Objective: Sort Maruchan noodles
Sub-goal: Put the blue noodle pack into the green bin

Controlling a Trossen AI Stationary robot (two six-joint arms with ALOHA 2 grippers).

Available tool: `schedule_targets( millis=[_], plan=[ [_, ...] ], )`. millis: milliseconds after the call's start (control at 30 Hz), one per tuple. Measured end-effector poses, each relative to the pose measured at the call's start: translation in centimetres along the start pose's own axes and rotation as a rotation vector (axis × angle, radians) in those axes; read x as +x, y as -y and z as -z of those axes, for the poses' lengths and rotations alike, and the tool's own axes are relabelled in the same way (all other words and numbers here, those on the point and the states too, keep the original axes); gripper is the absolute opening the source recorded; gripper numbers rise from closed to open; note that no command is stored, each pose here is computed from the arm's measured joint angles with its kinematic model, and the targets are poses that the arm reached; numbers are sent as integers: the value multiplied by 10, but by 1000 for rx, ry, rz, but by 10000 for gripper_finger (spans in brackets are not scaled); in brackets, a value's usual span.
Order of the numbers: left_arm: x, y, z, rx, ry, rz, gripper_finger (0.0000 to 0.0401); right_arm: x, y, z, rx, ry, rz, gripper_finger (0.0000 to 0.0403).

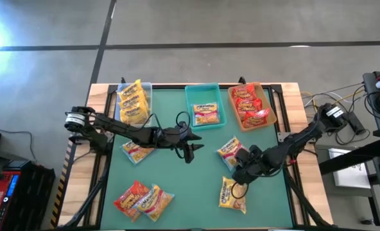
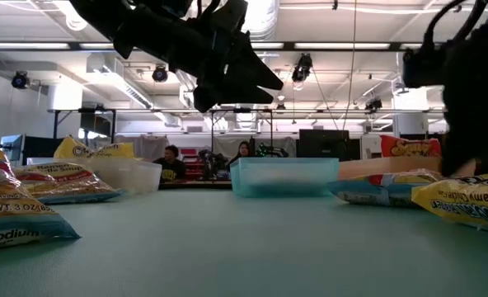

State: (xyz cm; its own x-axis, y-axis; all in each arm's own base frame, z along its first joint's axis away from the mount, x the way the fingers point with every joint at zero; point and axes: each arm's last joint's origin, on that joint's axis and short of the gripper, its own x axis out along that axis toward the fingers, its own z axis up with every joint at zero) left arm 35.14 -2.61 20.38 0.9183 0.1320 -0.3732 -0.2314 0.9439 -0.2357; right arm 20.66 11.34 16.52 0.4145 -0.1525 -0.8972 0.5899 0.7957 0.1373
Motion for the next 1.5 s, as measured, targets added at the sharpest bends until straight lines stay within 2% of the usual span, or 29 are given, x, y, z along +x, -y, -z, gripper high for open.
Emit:
schedule_targets(
  millis=[100,167,333,500,667,767,900,1067,1167,1333,1500],
  plan=[
    [0,0,0,-1,5,0,160,-1,5,-3,30,134,57,152],
    [0,0,0,-2,4,0,160,1,9,-1,39,170,93,150],
    [0,1,0,-5,4,2,160,14,12,6,67,150,135,149],
    [2,2,4,-29,3,5,160,15,9,14,77,101,108,150],
    [21,3,20,-67,17,21,160,13,7,24,79,47,84,150],
    [36,4,31,-98,24,77,160,15,9,26,92,58,99,148],
    [57,10,32,-97,42,131,160,19,9,27,77,76,122,149],
    [84,14,30,-94,49,129,160,29,13,33,72,82,160,145],
    [92,16,26,-79,47,131,160,28,11,36,68,52,148,144],
    [93,16,25,-69,42,133,160,9,-3,33,59,44,40,145],
    [94,11,29,-109,13,113,160,-6,-6,25,43,182,16,144]
  ],
)
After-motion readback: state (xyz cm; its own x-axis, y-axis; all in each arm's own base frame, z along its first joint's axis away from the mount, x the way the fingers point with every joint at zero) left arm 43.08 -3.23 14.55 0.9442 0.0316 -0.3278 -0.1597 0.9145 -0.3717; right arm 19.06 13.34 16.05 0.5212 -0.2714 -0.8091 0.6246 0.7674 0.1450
